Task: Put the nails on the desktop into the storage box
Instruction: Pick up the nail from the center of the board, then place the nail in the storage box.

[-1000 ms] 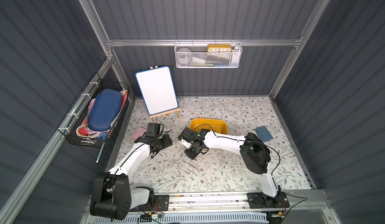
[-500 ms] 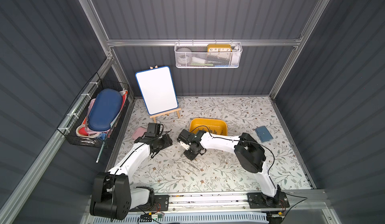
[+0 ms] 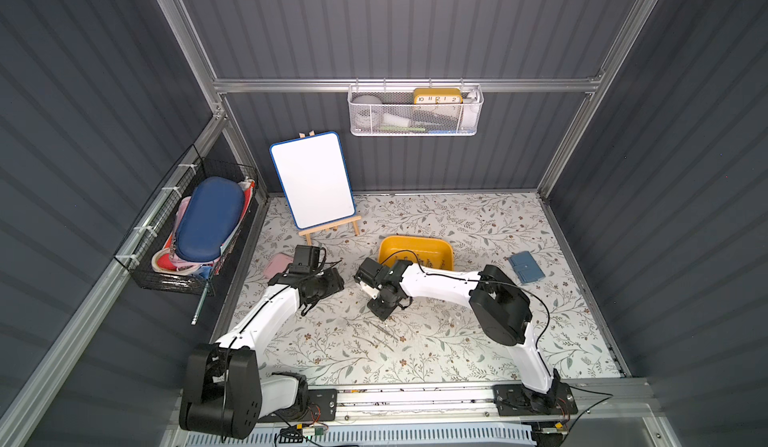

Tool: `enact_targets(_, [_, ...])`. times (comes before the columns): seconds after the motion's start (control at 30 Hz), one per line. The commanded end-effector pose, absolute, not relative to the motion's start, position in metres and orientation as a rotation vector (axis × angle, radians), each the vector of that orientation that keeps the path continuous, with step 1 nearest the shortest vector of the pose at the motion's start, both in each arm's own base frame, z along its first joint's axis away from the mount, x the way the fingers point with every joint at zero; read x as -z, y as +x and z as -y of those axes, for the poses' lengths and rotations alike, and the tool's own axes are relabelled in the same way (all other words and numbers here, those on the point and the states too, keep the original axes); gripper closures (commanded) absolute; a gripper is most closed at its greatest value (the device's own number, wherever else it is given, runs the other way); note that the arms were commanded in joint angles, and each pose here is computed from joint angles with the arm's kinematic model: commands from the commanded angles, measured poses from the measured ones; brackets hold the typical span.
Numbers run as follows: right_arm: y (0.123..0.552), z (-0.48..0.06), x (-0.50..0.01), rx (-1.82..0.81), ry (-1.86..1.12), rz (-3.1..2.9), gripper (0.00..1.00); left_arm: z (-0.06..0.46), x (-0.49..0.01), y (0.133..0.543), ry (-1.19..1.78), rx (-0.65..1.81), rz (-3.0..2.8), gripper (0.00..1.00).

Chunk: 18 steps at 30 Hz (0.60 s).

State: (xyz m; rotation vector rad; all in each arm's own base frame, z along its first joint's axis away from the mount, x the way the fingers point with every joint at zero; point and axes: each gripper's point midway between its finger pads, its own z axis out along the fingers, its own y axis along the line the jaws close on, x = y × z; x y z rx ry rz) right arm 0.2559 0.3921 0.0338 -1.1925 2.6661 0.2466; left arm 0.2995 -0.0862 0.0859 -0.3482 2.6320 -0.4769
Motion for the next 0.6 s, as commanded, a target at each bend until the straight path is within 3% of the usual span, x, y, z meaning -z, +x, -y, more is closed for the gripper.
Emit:
enact_targets(0.0, [0.28,-0.39,-0.117,-0.465,-0.98,-2.6,1.0,0.085,-0.084,0.296,-0.324,0.473,-2.642,0.36])
enact_targets(0.17, [0.333,-0.343,-0.167,-0.606,-0.589,-2.63,1.0,0.086,-0.084,0.296,-0.319,0.481,-2.641,0.36])
enact_targets(0.33, [0.379,-0.277,-0.137,-0.59,-0.211,-2.748,1.0,0.087,-0.086,0.296,-0.312,0.485,-2.634,0.36])
enact_targets(0.57, [0.396,-0.251,-0.073,-0.575,-0.001,-2.825,1.0,0.087,-0.085,0.296,-0.314,0.485,-2.636,0.36])
